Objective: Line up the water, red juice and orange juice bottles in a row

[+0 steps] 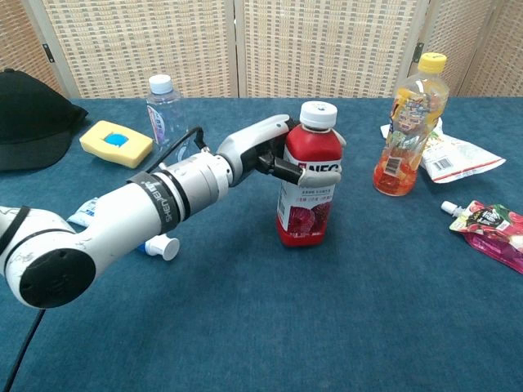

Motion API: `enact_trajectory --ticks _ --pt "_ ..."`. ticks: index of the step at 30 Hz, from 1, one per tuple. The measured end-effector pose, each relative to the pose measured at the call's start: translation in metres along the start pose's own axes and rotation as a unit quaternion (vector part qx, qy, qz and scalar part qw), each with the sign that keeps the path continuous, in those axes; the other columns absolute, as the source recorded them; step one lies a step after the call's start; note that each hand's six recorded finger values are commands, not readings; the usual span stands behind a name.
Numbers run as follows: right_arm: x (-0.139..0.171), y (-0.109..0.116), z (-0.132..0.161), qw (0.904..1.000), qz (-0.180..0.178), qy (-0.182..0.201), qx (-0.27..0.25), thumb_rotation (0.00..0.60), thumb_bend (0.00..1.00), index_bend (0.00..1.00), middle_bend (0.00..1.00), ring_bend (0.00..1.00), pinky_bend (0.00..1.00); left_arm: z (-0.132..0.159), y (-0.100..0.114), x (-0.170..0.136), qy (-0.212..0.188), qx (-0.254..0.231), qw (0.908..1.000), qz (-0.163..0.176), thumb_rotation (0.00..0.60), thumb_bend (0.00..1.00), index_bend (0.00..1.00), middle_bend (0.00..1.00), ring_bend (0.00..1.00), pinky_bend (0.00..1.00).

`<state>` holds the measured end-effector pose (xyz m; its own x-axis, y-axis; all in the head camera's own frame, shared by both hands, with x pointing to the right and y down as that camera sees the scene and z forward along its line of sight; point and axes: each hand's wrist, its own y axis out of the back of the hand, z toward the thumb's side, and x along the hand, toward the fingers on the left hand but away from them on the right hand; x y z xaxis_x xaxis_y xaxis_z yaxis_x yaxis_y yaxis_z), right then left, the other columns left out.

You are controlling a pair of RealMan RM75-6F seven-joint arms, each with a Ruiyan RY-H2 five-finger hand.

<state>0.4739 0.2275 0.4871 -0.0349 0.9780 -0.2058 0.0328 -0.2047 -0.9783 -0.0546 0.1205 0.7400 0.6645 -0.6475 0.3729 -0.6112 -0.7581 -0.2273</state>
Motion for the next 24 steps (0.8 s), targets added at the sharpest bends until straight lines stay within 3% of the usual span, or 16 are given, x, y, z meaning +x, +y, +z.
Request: enact_trajectory --ticks 2,7,8,11,24 --pt "0.0 0.0 -0.001 1.0 0.0 -0.001 -0.001 0.6 0.2 0.22 0.32 0.22 0.26 -0.001 0.0 0.001 0.002 0.005 1.0 0.0 0.6 0.2 0.39 0.36 0.34 0.53" --pt "0.001 0.001 -0.002 1.0 -0.002 -0.001 0.0 0.6 0.2 0.22 0.32 0.22 0.26 0.0 -0.002 0.0 0.003 0.002 1.0 -0.007 0.6 0.2 0.05 0.04 0.07 0.3" --pt "0.001 0.001 -0.001 1.0 -0.002 0.0 -0.001 0.6 0.2 0.22 0.32 0.22 0.26 0.001 -0.002 -0.001 0.001 0.003 1.0 -0.008 0.6 0.2 0.02 0.02 0.05 0.28" --pt "0.001 0.001 0.001 1.0 -0.003 0.003 -0.002 0.6 0.2 0.22 0.32 0.22 0.26 0.004 0.0 -0.004 -0.006 0.004 1.0 -0.004 0.6 0.2 0.0 0.0 0.01 0.23" --pt "0.002 0.001 0.005 0.9999 -0.006 0.007 -0.003 0.6 0.2 0.22 0.32 0.22 0.26 0.013 0.012 -0.025 -0.018 0.007 0.9998 -0.008 0.6 0.2 0.0 0.0 0.0 0.21"
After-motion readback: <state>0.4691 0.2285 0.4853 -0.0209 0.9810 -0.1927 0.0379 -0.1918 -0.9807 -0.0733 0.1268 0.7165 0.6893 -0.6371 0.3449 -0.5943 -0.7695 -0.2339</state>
